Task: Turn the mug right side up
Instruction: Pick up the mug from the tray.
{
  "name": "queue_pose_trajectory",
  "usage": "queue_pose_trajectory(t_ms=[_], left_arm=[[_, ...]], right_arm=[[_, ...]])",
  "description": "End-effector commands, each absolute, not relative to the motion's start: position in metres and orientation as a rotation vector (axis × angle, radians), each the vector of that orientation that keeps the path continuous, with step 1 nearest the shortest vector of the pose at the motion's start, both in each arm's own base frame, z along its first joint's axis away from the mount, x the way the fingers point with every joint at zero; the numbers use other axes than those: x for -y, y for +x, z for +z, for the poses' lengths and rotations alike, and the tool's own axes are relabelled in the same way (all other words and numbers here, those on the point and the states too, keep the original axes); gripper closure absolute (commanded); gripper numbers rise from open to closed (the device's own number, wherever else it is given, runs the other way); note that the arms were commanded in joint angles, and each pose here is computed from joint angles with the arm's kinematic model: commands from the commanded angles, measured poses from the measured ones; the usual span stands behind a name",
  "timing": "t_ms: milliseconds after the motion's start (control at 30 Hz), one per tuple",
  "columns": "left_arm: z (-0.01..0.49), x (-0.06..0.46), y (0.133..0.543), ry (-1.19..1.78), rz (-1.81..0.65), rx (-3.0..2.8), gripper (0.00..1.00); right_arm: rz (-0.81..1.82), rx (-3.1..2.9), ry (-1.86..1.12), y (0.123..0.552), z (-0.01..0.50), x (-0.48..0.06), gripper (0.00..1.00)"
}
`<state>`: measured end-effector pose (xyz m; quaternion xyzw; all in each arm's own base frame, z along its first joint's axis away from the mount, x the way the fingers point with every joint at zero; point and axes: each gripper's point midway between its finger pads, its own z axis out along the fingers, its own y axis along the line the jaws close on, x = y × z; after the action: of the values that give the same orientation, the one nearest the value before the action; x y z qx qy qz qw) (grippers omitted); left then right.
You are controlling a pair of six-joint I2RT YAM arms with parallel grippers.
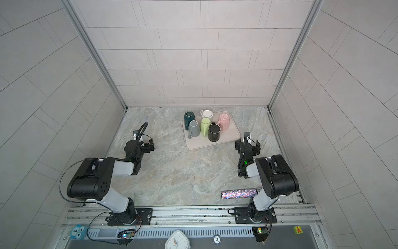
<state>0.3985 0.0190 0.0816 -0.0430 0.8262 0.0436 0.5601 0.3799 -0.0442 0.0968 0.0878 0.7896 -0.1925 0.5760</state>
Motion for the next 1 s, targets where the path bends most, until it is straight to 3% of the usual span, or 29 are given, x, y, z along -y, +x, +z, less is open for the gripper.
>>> queue_pose_trajectory(t_ms=[0,967], left_arm=[[0.0845,-0.0209,0.3997,-0.095,0.119,-1.939,0.00],[0.0844,-0.0228,0.4001,-0.104,0.115,-1.938,0.00]], right_arm=[[-0.459,-1.839,0.218,0.3795,0.0991,0.0459,0.01],[-0.454,-1.846,0.219,0.3811,0.0985,0.0459,0.01]])
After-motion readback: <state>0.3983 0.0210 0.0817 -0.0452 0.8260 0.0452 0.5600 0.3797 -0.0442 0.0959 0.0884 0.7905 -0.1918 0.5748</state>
